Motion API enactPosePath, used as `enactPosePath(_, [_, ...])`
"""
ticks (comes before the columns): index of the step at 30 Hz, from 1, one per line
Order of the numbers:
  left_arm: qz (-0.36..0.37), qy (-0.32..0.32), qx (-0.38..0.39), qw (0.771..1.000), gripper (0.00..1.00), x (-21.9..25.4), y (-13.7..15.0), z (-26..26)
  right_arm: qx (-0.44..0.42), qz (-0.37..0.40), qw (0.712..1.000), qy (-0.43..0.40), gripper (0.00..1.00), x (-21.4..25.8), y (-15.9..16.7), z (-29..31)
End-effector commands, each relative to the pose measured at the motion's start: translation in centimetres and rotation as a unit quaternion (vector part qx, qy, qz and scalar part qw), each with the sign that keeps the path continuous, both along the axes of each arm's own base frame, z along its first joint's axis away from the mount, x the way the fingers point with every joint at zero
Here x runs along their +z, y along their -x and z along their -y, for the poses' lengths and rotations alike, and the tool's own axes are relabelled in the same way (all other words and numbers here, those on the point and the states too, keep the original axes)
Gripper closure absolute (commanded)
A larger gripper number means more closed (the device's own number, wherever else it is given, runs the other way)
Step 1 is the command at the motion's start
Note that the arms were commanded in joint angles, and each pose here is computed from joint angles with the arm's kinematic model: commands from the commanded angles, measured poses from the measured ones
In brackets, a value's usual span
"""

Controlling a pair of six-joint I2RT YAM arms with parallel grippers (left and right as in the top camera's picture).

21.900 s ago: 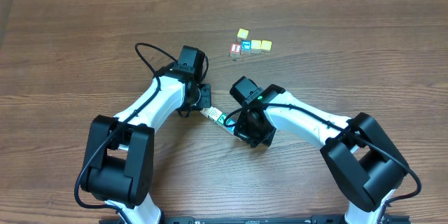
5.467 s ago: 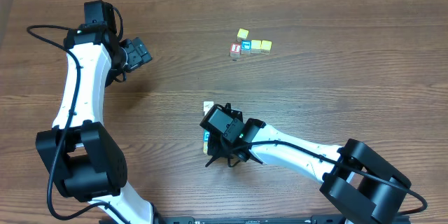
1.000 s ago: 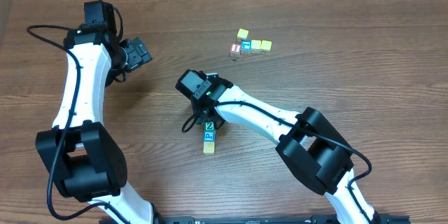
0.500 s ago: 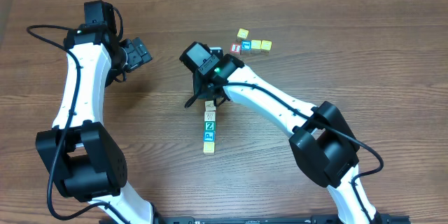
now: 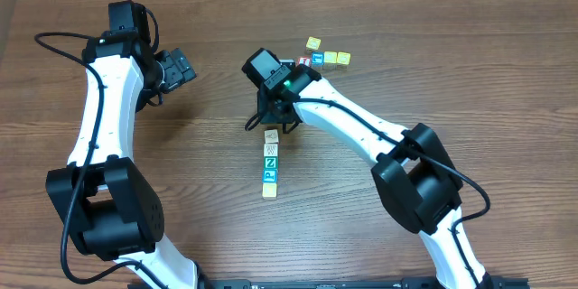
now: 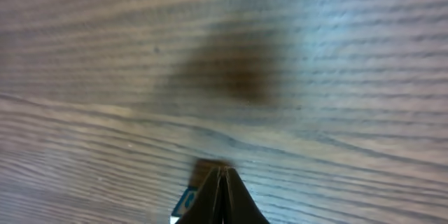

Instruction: Flip 5 blocks

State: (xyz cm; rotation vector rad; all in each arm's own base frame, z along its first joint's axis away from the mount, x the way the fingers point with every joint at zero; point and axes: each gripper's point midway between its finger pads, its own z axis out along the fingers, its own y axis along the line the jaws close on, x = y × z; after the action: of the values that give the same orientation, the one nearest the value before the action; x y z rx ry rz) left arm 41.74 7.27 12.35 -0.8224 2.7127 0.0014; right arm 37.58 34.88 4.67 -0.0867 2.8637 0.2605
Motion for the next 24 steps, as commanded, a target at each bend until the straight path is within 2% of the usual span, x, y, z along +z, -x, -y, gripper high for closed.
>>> enactPosePath(1, [-0.004,-0.007,0.003,1.000,0.00,-0.3,-0.1,-0.4,0.013,-0.010,1.000,-0.005,0.96,-0.1,0.9,-0.8])
enactPosePath(14, [-0.004,-0.007,0.003,1.000,0.00,-0.3,-0.1,-0.4,0.015,-0.022,1.000,0.011,0.96,-1.9,1.3,-0.6])
enactPosePath(24, [-0.004,-0.007,0.003,1.000,0.00,-0.3,-0.1,-0.4,0.027,-0.064,0.997,-0.016,0.96,-2.0,3.0,-1.5])
